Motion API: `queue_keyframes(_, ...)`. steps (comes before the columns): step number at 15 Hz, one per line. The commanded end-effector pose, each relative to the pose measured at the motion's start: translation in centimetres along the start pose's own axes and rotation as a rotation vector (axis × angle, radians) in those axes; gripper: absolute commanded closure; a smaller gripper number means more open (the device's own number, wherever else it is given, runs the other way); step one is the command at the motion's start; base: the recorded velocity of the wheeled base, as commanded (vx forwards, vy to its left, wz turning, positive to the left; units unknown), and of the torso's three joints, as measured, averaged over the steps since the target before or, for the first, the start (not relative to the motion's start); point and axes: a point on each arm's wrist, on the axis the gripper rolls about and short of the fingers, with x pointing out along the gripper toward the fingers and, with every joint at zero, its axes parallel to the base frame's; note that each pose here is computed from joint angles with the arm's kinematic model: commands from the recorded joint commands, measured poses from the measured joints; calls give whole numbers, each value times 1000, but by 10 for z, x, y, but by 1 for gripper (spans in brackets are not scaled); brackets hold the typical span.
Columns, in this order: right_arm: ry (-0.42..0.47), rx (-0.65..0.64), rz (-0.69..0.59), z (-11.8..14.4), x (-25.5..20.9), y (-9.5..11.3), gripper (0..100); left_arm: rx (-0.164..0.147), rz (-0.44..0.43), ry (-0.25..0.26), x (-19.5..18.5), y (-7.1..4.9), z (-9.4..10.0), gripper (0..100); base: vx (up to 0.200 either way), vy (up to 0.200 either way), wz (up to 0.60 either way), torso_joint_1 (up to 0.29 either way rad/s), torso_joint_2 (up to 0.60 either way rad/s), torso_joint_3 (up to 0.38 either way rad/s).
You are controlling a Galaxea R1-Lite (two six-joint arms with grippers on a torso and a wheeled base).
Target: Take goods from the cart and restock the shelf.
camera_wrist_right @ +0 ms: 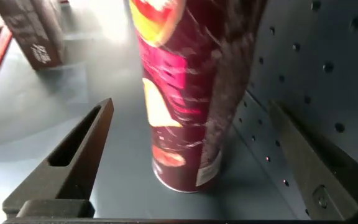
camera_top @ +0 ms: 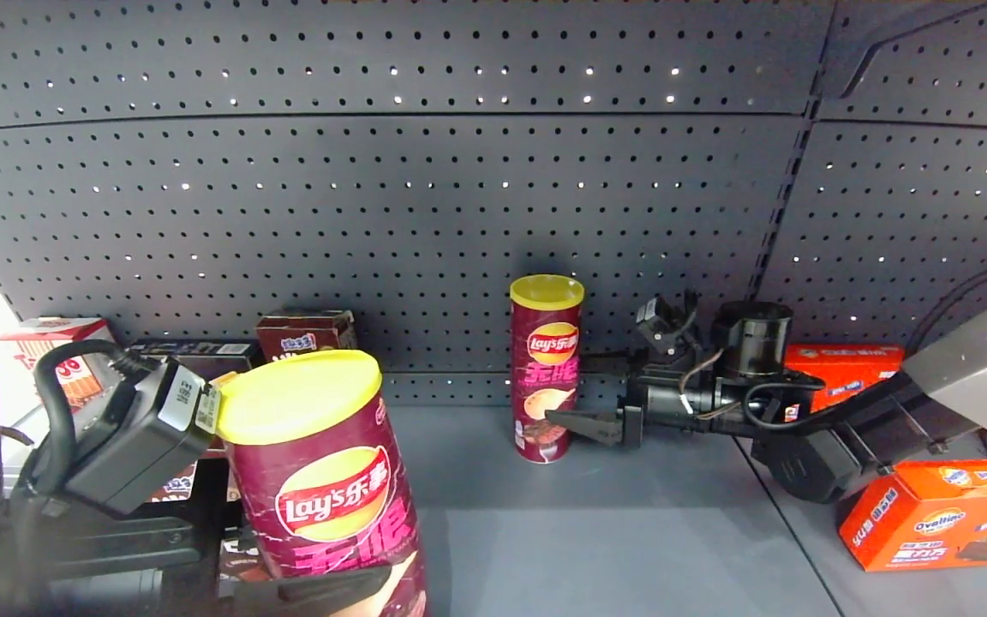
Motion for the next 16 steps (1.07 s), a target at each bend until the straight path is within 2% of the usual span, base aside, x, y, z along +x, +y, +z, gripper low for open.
queue_keyframes(1, 18, 18, 10, -14, 10, -5, 0, -1, 0, 1, 1, 0, 0, 100, 0, 0, 0, 0, 0, 0)
queue_keyframes(6, 19, 19, 39, -21, 21, -5, 0, -4, 3, 5, 1, 1, -1, 100, 0, 0, 0, 0, 0, 0)
queue_keyframes(8, 28, 28, 51, -27, 26, -3, 0, -15, 23, 9, 1, 6, -2, 100, 0, 0, 0, 0, 0, 0)
queue_keyframes(10, 26, 26, 58, -31, 32, -4, 0, 0, 27, -13, 3, 8, 1, 100, 0, 0, 0, 0, 0, 0)
queue_keyframes(12, 16, 18, 63, -30, 38, -6, 0, -1, 30, -13, 5, 9, 1, 100, 0, 0, 0, 0, 0, 0)
queue_keyframes(13, 13, 15, 58, -29, 39, -6, 100, -1, 29, -12, 5, 9, 0, 100, 0, 0, 0, 0, 0, 0)
queue_keyframes(16, 13, 14, 61, -29, 40, -5, 100, -7, 28, -4, 5, 9, -3, 100, 0, 0, 0, 0, 0, 0)
